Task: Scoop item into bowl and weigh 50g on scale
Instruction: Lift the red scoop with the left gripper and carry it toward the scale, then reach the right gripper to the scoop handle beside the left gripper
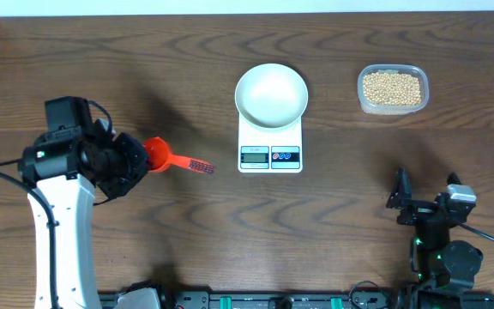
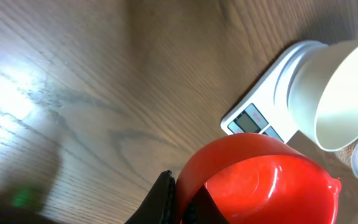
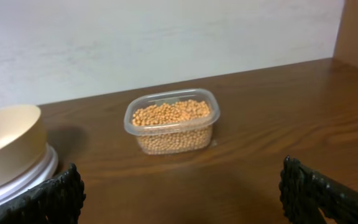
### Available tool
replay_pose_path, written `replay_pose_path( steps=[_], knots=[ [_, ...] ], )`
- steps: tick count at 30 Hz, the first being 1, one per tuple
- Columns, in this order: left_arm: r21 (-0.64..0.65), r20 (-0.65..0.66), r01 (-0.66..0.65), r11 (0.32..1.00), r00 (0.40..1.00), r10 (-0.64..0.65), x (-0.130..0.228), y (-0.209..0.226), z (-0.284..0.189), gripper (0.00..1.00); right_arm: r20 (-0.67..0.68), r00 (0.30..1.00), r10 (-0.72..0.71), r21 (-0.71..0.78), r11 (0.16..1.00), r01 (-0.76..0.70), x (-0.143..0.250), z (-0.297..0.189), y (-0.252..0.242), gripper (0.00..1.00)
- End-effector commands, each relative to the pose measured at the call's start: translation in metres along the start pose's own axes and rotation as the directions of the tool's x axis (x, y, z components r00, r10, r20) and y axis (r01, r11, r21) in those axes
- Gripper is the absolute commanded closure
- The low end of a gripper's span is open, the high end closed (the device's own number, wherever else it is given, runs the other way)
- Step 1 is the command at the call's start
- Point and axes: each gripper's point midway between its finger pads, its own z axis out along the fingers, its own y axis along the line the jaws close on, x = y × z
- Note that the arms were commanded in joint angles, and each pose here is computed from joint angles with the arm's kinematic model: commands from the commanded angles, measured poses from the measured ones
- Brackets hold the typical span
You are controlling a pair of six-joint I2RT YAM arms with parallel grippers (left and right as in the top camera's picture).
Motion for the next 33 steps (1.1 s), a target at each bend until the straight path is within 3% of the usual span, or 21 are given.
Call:
replay_pose_path(
  steps=[1,7,11,18,22,26,33],
  knots=[
    [0.023,-0.012,-0.052,0.998,0.999,0.053,0.008,-0.014,0.001,0.93,0.012,1.0,0.013,0.078,0.997,-0.014,-0.001,-0.001,-0.013,0.01],
    [0.051,-0.018,-0.143,0.988,0.989,0.144,0.019,-0.034,0.007,0.93,-0.001,1.0,0.015,0.07,0.997,-0.015,0.002,0.0,-0.011,0.01],
    [0.075,-0.003,-0.19,0.979,0.982,0.191,0.021,-0.046,0.009,0.93,-0.017,0.999,0.03,-0.018,0.999,-0.031,0.005,0.0,0.004,0.01],
    [0.086,0.014,-0.201,0.976,0.98,0.2,0.017,-0.05,0.01,0.93,-0.08,0.953,0.293,-0.052,0.953,-0.297,0.014,0.002,0.013,0.01],
    [0.087,0.016,-0.201,0.976,0.98,0.201,0.017,-0.051,0.01,0.93,-0.165,0.944,0.287,-0.239,0.916,-0.321,0.017,-0.002,0.048,0.01],
    [0.09,0.022,-0.203,0.975,0.979,0.202,0.016,-0.052,0.01,0.93,-0.148,0.963,0.225,-0.439,0.858,-0.267,-0.005,-0.009,0.081,0.01],
    [0.091,0.02,-0.185,0.979,0.983,0.184,0.016,-0.052,0.01,0.93,-0.26,0.948,0.186,-0.569,0.763,-0.306,-0.045,-0.005,0.114,0.01]
  ],
)
